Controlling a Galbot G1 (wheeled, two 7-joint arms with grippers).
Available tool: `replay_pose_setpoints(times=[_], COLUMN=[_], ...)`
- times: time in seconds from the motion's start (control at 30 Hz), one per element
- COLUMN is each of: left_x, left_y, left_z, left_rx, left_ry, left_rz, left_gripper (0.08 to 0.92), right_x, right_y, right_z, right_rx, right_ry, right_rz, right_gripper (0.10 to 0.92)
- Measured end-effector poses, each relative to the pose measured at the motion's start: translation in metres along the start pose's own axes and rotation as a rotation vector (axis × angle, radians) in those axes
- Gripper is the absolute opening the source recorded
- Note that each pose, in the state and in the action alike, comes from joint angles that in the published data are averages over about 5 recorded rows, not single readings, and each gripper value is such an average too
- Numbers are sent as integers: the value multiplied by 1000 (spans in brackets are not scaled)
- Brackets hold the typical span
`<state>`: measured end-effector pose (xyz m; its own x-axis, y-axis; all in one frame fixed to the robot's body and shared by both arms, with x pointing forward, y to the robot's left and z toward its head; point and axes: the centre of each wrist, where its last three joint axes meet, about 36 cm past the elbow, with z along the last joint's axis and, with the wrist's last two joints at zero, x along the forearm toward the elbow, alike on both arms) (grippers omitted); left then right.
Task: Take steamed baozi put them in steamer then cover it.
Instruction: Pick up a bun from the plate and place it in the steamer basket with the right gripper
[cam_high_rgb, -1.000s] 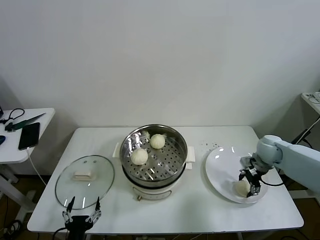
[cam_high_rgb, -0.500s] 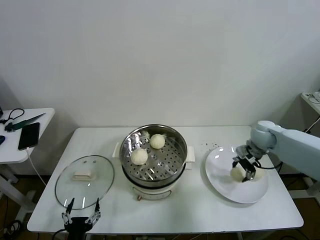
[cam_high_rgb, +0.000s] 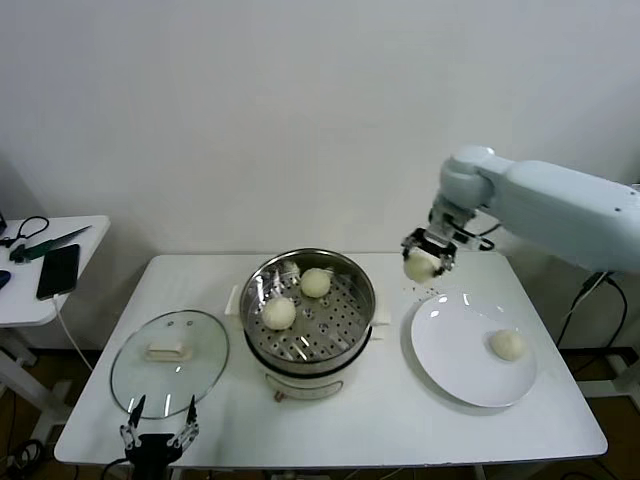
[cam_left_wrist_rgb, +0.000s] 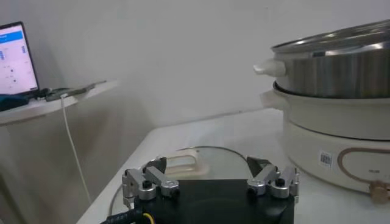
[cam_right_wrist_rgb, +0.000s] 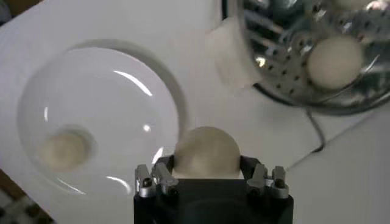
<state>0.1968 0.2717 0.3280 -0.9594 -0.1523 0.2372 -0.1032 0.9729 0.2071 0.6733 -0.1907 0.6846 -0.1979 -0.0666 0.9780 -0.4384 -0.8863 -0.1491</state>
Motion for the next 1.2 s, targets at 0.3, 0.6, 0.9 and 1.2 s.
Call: replay_pose_setpoints(times=[0.3,0.6,0.9,1.2], left_x=[0,1,5,2], left_y=[4,8,10,9], left_z=[-2,2,7,6], left_rx=[2,5,17,23], left_ry=[0,10,17,14], left_rz=[-7,-14,-20,-21], left_gripper=[823,823,823,823], right_x=[8,-22,-54,-72], right_y=[-87,-131,-142,-139], right_z=[-66,-129,-166,-181], right_rx=[274,475,566,601], right_ry=[-59,-125,-188,-217], right_rz=[11,-27,-57,-79], right_gripper=[704,704,704,712])
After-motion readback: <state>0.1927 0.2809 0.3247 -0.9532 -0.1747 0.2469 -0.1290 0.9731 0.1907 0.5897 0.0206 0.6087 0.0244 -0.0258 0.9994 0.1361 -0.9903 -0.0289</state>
